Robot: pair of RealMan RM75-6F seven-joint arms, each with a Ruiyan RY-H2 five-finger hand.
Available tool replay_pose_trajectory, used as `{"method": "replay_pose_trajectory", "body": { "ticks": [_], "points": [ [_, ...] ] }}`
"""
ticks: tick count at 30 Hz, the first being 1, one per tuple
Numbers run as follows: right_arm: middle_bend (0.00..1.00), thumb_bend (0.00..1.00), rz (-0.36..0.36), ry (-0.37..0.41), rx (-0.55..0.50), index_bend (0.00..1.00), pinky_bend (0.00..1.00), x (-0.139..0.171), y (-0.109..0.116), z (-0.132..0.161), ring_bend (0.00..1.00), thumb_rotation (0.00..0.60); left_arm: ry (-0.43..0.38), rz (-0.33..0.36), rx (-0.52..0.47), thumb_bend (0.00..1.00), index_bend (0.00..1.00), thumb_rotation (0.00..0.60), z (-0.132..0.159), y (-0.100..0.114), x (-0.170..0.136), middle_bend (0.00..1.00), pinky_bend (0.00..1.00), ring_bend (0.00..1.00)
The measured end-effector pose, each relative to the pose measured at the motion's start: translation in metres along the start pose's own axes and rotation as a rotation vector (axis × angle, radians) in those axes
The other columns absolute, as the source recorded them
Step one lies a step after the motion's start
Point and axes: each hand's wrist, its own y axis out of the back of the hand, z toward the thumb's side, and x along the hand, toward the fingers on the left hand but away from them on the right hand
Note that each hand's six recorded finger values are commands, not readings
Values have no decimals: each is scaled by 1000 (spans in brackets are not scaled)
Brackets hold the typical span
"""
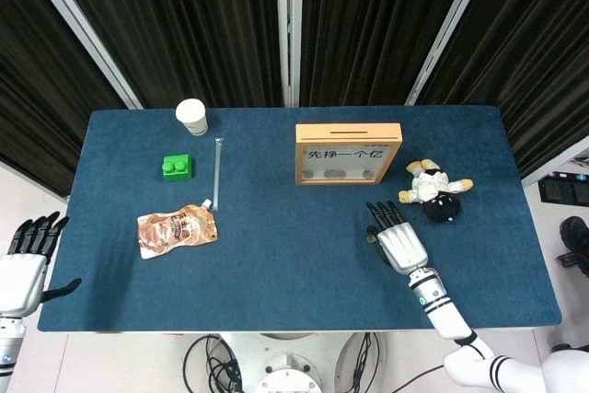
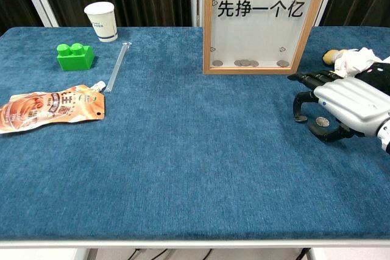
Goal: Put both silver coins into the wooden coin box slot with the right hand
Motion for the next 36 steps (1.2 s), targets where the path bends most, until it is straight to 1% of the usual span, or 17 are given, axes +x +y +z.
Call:
{"method": "replay_pose_trajectory", "body": {
  "ticks": [8, 17, 22, 36],
  "points": [
    [0, 382, -11, 7, 13, 542, 0, -6, 1, 3, 0, 600, 5, -7, -7, 23, 48, 600, -3, -2, 1, 7, 0, 0],
    [0, 381, -30, 15, 36, 560, 0, -10, 4, 5, 0, 600, 4, -8, -15, 23, 48, 600, -5, -3, 1, 8, 0, 0],
    [0, 377, -35, 15, 43, 556, 0, -10, 4, 5, 0, 600, 3, -10, -16, 23, 48, 600, -6, -4, 0, 7, 0, 0],
    [0, 369, -35, 19, 42, 491, 0, -7, 7, 2, 0, 600, -4, -12, -17, 23, 48, 600, -3, -4, 0, 7, 0, 0]
  ]
}}
